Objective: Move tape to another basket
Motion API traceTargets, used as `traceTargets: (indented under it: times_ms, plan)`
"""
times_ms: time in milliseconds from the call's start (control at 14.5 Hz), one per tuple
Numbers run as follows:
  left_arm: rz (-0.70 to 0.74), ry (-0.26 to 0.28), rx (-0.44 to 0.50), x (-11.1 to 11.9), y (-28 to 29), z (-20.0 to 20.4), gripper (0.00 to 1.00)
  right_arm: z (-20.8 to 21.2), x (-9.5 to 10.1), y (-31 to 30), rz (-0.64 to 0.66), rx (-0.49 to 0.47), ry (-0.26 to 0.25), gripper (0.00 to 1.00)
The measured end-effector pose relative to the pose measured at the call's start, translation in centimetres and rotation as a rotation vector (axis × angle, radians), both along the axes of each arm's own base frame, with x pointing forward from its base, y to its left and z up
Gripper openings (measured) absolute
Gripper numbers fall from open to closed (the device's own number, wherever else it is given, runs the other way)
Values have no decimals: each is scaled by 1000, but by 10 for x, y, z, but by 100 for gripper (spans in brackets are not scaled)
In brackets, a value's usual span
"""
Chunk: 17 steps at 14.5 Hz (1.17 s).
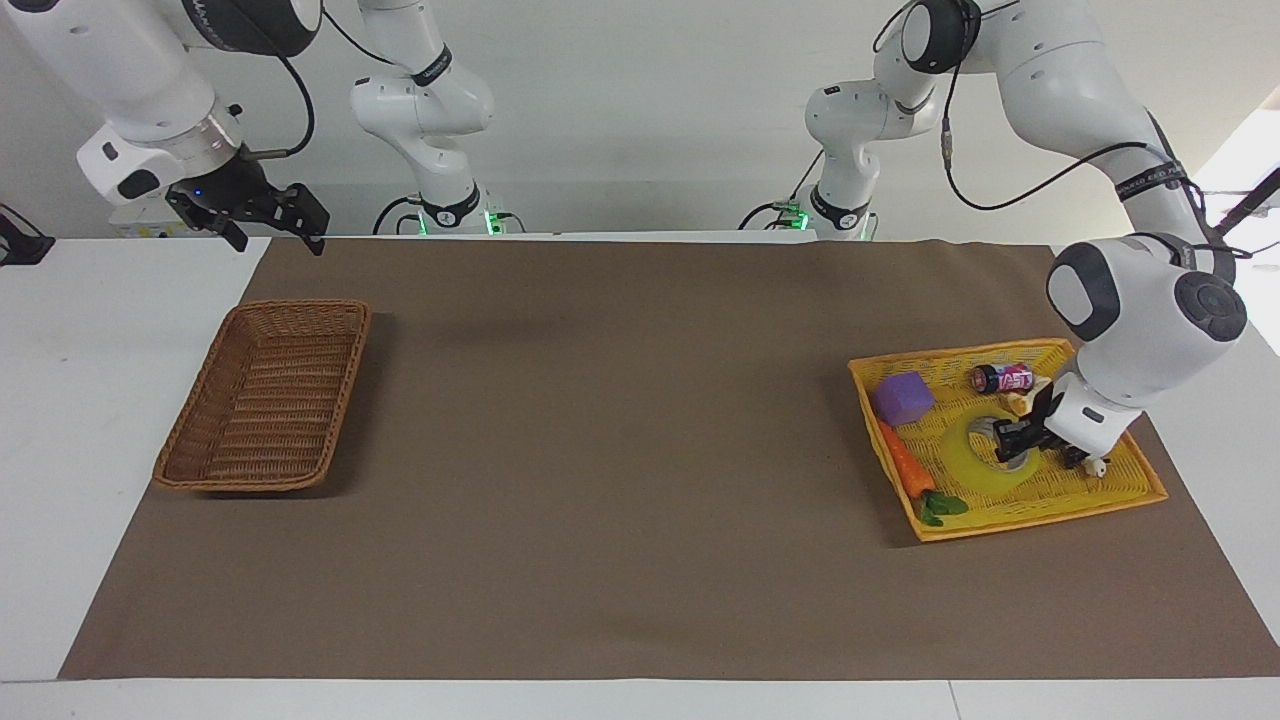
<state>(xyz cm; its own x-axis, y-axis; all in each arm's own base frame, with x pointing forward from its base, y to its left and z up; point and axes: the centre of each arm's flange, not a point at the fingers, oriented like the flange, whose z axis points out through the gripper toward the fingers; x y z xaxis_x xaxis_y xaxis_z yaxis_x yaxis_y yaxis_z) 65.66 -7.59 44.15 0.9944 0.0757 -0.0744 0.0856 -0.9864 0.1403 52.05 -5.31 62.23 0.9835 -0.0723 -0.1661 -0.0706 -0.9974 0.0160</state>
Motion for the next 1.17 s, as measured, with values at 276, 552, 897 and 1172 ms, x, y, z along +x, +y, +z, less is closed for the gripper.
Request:
traceTargets:
  times_ms: [276,552,897,1172]
  plan:
    - [39,63,-75,-40,-136,26,22,0,0,0,0,0,0,100]
    - [15,119,-121,-82,-233,26,22,0,0,0,0,0,0,100]
    - [36,124,-130,-84,-237,28,22,0,0,0,0,0,0,100]
    - [42,124,-130,-83,-235,28,22,1,-1,7,30,83,-10,100]
